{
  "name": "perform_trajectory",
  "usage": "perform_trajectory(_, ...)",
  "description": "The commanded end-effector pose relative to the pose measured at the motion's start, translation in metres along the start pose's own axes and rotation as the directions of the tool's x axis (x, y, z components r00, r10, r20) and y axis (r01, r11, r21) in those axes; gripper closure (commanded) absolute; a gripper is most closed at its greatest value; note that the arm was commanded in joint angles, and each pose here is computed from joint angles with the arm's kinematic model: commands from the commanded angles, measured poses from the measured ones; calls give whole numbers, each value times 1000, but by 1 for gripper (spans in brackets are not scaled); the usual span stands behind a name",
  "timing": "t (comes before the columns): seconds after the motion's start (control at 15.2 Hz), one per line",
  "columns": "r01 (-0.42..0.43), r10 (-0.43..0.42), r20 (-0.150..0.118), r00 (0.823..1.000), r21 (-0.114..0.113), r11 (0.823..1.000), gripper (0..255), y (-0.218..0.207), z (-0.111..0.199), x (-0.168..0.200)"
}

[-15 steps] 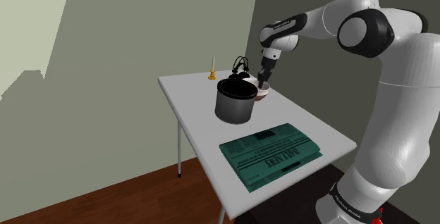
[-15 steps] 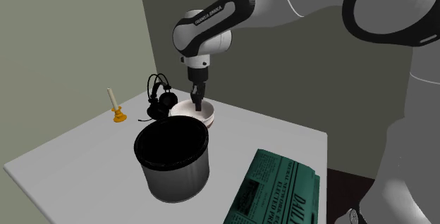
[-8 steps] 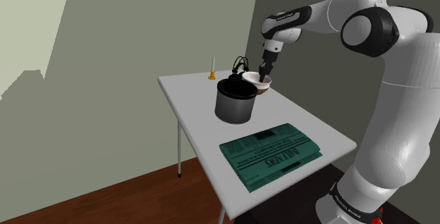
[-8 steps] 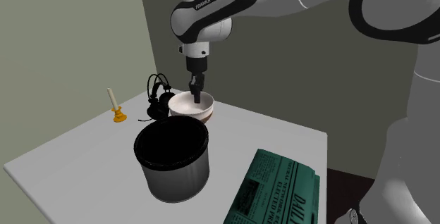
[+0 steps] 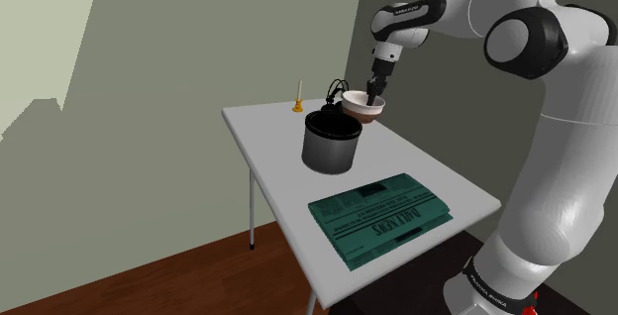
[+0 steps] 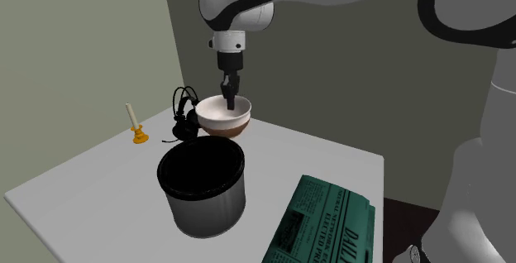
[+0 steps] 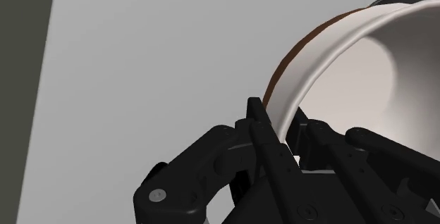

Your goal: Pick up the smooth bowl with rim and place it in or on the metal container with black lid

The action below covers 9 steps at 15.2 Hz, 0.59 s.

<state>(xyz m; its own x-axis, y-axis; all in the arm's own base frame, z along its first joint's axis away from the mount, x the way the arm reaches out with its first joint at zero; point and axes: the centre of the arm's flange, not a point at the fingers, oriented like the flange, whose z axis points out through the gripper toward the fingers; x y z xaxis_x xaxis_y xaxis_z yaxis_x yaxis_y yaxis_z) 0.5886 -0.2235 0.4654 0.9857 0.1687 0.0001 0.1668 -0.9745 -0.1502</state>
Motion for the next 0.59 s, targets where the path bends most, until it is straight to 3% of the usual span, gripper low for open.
perform_trajectory(0.0,0,0,0,1000,0,1000,255,-1,-10,0)
perform_trajectory(0.53,0,0,0,1000,0,1000,255,-8,-52,0)
